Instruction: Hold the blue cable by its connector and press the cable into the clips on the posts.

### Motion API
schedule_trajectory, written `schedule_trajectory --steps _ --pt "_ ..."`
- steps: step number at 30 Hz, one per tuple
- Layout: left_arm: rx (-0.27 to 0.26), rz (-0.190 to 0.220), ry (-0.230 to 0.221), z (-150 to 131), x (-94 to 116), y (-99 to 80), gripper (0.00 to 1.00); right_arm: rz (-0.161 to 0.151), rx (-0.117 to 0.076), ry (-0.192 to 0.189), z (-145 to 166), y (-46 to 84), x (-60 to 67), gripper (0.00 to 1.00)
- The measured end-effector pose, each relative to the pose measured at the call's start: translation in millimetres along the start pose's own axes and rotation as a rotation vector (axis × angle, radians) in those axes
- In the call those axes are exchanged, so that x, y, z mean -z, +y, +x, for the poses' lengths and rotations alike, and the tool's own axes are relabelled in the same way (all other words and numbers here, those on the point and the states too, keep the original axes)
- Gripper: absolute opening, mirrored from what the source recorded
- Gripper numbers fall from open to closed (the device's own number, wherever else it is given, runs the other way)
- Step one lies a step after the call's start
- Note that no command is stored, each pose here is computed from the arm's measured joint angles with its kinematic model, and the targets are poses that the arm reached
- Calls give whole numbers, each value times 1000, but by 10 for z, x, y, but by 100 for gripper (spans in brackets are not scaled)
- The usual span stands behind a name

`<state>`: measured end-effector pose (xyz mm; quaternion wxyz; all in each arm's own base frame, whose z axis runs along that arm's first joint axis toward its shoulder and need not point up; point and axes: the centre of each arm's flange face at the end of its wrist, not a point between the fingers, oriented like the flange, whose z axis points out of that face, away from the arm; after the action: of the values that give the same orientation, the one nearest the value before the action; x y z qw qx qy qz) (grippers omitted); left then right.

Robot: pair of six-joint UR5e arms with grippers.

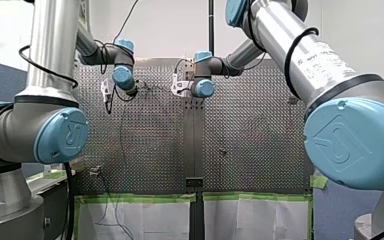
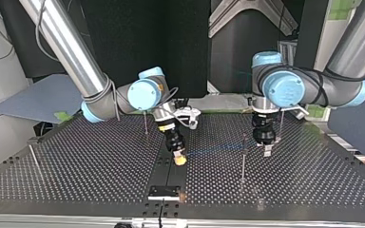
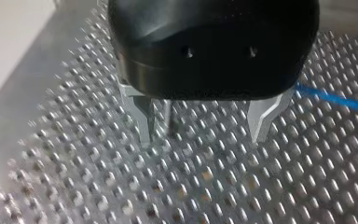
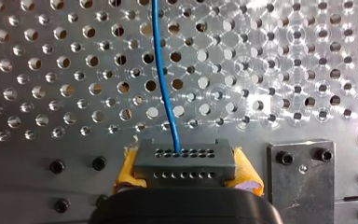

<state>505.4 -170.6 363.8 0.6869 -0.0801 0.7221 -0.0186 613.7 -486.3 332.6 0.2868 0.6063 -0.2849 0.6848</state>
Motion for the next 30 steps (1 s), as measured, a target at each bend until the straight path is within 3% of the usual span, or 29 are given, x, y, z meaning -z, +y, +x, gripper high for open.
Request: schedule_trajectory --steps 7,12,16,21,26,30 --pt "61 36 11 -219 250 -96 98 3 1 -9 -10 -26 14 0" --pt "93 30 59 -168 381 -90 98 4 0 -10 -11 -37 17 0" --pt "77 4 102 -75 468 -74 98 5 0 -10 -11 -39 17 0" --pt "48 1 134 -42 569 -109 98 5 0 -10 -10 -40 17 0" --pt "40 2 121 -111 714 -138 98 5 -1 -10 -9 -40 16 0" --pt "38 27 100 -211 839 -206 98 5 0 -9 -8 -34 14 0"
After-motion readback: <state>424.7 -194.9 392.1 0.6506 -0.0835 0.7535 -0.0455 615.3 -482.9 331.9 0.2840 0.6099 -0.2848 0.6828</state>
